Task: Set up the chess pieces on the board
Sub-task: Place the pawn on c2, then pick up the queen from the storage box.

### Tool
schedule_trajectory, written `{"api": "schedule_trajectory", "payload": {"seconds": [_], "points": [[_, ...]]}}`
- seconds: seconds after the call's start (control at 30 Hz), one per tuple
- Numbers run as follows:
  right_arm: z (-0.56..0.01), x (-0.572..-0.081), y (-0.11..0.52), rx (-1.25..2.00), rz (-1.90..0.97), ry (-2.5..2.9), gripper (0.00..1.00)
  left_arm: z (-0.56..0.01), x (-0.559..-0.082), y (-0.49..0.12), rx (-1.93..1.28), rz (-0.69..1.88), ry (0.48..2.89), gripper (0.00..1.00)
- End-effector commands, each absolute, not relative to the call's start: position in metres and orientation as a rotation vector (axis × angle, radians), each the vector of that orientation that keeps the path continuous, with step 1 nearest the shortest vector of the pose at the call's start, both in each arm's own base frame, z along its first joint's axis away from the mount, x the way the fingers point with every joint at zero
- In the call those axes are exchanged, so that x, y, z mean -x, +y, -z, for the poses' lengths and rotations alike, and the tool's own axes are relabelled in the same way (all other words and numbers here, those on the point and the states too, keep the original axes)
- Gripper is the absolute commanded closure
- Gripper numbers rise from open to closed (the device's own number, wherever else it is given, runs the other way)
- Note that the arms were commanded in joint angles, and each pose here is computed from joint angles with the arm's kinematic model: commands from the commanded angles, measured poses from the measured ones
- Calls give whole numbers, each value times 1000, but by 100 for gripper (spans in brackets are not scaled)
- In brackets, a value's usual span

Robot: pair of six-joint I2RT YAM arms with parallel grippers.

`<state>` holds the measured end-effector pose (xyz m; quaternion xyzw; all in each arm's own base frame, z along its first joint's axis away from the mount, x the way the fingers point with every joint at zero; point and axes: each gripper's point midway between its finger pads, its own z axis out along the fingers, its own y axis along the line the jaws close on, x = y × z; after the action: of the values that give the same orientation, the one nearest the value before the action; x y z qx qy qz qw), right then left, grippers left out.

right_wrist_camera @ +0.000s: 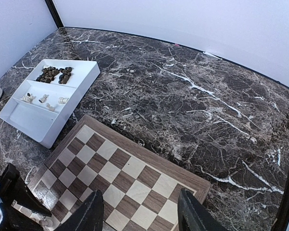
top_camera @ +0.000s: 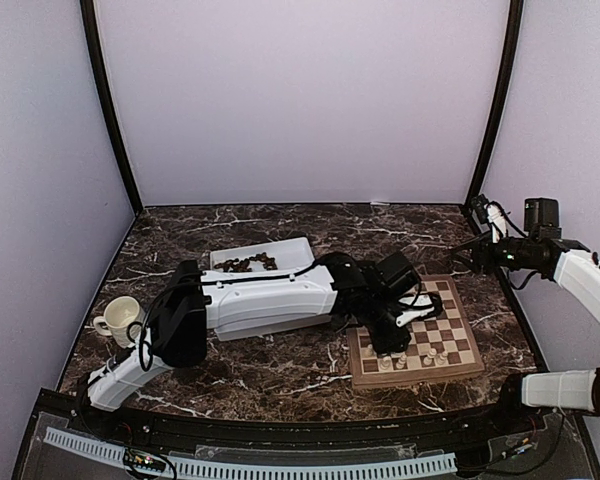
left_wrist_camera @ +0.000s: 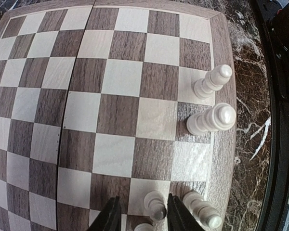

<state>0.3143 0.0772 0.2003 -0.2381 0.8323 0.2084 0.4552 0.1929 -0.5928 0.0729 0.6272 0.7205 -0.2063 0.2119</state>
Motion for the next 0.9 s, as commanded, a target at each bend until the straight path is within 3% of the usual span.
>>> {"api": "schedule_trajectory", "payload": {"seconds": [0.0, 0.17, 0.3, 0.6, 0.87], "points": [[-200, -315, 79, 602, -525, 2035, 46, -164, -200, -599, -1638, 642, 1856, 63], [-199, -315, 80, 599, -530, 2038, 47, -213, -209, -577, -1584, 671, 1846, 62], [-199, -317, 79, 598, -533, 2043, 47, -233, -246, -538, -1460, 565, 1923, 62], [-195, -320, 80, 654, -541, 2075, 54, -184, -337, -409, -1209, 334, 2278, 70], [-178, -322, 86, 668, -616, 2118, 59, -143, -372, -376, -1242, 435, 2365, 74]]}}
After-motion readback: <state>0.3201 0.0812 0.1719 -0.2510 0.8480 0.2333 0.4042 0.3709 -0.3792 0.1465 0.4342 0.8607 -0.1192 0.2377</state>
